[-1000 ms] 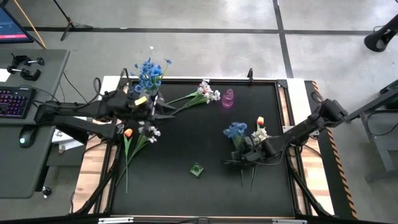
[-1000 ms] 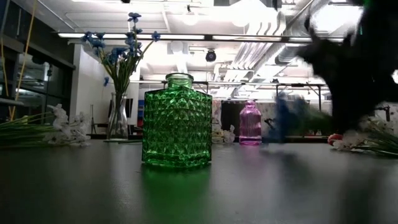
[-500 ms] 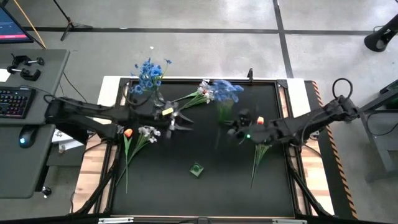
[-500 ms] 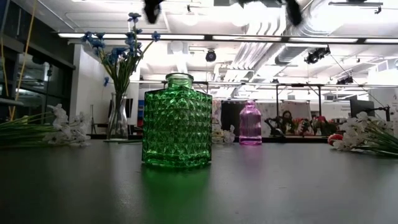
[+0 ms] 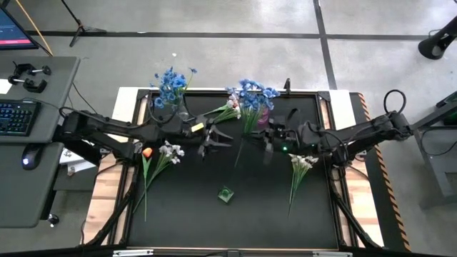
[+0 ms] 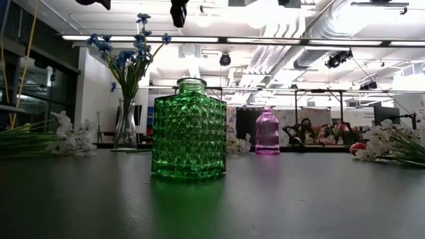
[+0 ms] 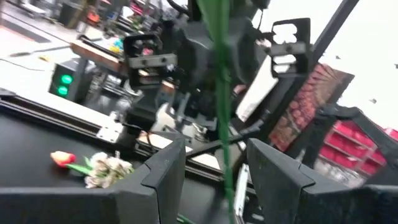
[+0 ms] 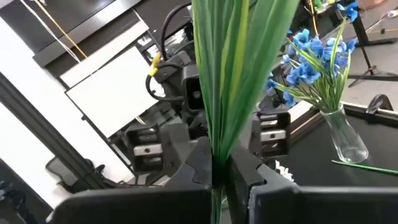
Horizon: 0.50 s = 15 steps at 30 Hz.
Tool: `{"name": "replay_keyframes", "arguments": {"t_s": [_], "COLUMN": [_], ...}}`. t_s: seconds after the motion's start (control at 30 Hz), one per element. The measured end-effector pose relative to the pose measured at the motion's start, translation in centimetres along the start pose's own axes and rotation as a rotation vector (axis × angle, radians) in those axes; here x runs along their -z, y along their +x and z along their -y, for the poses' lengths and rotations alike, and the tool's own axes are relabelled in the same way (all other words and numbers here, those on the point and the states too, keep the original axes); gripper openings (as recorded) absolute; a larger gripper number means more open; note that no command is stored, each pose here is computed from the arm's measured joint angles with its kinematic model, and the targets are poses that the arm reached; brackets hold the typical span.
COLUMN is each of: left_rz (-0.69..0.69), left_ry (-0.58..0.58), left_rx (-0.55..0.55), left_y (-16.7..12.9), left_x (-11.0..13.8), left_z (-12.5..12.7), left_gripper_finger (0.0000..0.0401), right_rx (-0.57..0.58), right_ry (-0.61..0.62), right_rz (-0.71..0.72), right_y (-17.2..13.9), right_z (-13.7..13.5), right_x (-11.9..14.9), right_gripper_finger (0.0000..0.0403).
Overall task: Sort flowers into vase by color
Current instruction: Put the blue flowers into the transparent vase
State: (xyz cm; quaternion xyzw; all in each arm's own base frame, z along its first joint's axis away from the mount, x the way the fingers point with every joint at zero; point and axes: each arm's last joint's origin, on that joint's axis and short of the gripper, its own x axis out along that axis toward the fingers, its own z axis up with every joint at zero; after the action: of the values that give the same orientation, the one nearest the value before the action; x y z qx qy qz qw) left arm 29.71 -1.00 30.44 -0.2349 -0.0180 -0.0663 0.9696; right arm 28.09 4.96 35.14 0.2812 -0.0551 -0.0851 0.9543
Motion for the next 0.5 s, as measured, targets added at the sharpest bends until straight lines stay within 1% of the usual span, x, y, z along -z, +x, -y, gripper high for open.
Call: {"name": "replay_keyframes", "arguments": {"t_s": [0.23, 0.37, 0.5], "left_rz": [0.027, 0.026, 0.026], "left_ry": [-0.044, -0.066, -0.073], "left_rx": [0.014, 0.014, 0.009], "left_y": [0.0, 0.0, 0.0], "left_x": [-0.3, -0.2, -0.2], "left_z": [0.2, 0.1, 0.1], "left_gripper_finger": [0.0159, 0.0159, 0.0159], "right_rx": [-0.005, -0.035, -0.089], "right_ry": [-0.032, -0.03, -0.016], "right_rz": [0.026, 0.023, 0.026], "right_y": [0.8, 1.4, 2.3], "right_z": [0.8, 1.2, 1.4], "right_x": [-0.4, -0.3, 0.1], "right_gripper_finger": [0.0, 0.0, 0.0]}}
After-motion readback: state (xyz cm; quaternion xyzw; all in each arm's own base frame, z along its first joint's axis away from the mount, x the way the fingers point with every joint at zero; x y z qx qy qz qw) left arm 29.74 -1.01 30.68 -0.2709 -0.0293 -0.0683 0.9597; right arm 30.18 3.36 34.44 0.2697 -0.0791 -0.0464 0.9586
